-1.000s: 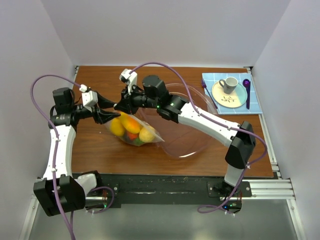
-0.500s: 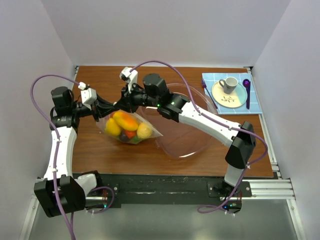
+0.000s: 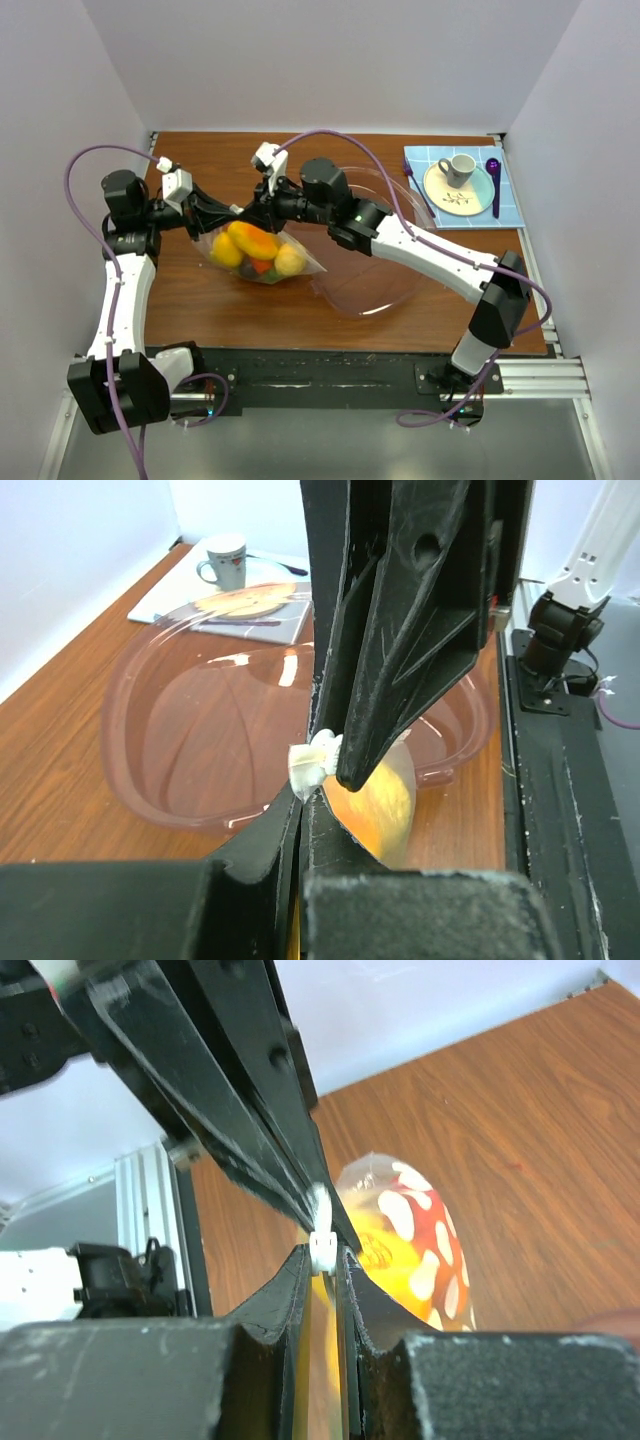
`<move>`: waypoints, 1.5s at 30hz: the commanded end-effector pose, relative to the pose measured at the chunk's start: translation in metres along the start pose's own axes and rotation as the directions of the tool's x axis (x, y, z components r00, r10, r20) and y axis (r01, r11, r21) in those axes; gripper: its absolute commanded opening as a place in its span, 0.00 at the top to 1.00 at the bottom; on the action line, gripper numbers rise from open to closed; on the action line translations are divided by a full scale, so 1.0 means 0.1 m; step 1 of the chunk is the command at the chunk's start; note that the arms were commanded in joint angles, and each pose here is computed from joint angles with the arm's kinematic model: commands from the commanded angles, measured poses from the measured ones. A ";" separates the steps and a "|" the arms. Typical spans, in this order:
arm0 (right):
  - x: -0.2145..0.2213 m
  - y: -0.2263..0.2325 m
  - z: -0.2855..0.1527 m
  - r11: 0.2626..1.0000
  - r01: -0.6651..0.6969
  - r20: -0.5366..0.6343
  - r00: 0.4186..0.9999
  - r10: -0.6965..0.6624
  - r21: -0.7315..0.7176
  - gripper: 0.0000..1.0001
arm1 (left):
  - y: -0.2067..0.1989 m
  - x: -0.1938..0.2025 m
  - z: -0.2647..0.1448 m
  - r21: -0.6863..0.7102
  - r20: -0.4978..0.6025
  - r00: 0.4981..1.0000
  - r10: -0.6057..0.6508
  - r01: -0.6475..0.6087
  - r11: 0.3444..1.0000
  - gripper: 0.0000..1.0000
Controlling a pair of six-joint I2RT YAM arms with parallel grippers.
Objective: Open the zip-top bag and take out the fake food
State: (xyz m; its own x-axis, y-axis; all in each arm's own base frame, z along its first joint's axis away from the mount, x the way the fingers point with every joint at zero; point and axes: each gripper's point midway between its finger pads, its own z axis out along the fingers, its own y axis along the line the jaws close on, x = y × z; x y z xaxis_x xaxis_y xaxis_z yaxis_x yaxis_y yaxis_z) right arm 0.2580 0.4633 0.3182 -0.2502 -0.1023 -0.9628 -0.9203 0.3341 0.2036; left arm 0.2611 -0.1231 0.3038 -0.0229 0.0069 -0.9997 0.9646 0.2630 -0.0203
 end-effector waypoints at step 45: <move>0.36 -0.59 -0.49 0.923 -0.169 0.028 0.985 0.170 0.344 0.55 | -0.40 0.13 -0.51 -0.097 -0.083 0.990 0.111 -0.119 0.988 1.00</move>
State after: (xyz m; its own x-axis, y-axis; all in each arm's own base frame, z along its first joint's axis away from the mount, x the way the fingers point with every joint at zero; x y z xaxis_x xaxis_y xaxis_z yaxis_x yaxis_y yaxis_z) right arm 0.2753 0.3786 0.2385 -0.4208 -0.1632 -0.8924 -0.7231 0.6543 0.2213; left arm 0.2423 -0.0747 0.3033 0.0721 0.0058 -0.9974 0.8668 0.4943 0.0656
